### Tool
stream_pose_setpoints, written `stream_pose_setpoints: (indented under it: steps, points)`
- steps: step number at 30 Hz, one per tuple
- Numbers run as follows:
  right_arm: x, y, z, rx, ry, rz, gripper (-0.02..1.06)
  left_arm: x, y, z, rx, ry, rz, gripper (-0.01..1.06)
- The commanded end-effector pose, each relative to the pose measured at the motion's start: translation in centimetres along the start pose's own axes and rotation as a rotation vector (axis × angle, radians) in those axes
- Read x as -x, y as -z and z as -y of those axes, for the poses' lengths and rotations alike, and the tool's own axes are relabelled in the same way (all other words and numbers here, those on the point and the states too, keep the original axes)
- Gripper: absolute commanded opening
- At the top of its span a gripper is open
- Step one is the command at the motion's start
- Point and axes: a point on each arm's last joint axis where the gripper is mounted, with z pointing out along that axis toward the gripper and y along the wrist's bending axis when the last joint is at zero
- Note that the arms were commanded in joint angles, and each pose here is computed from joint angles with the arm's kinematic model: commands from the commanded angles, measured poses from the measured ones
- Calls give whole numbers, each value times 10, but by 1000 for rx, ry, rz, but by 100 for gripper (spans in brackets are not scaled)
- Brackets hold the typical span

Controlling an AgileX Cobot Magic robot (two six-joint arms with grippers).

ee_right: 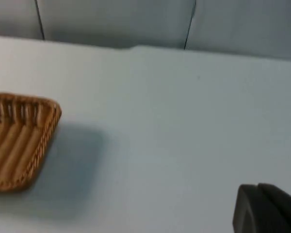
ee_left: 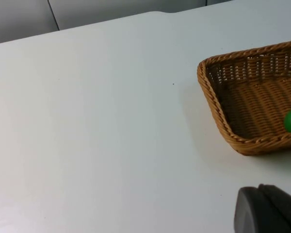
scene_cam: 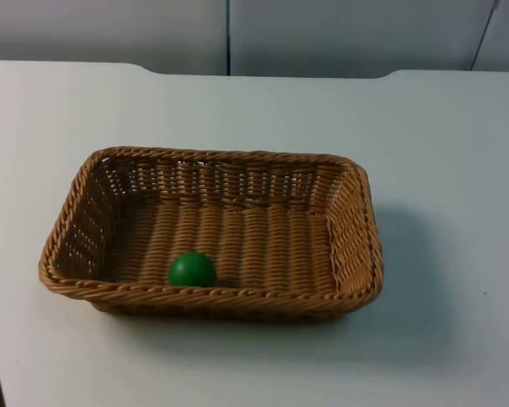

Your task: Pick up the basket with the left hand and place the ball into the basket with the right hand.

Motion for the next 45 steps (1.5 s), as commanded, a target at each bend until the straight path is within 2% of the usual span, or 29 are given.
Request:
stream_pose_setpoints:
  steps: [1,4,7,9,13,21,37,39,41,42,43,45]
  points:
    - [-19,-19,-1,7,-6,-73,0,0,0,0,0,7,15,0]
    - [-44,-51,-6,81,-18,-152,0,0,0,0,0,7,15,0]
    - [-51,-60,-7,106,-43,-171,0,0,0,0,0,7,15,0]
    - [-54,-61,-8,127,-32,-167,0,0,0,0,0,7,15,0]
    - [-64,-58,-5,79,-12,-160,0,0,0,0,0,7,15,0]
    - [-79,-35,-7,29,-25,11,0,0,0,0,0,7,15,0]
    - [-80,-34,-9,44,-35,15,0,0,0,0,0,7,15,0]
    - [-79,-34,-8,45,-55,21,0,0,0,0,0,7,15,0]
    - [-77,-35,-8,51,-130,48,0,0,0,0,0,7,15,0]
    - [-77,-35,-8,51,-130,48,0,0,0,0,0,7,15,0]
    - [-76,-36,-8,52,-169,57,0,0,0,0,0,7,15,0]
    - [-77,-41,-8,41,-161,63,0,0,0,0,0,7,15,0]
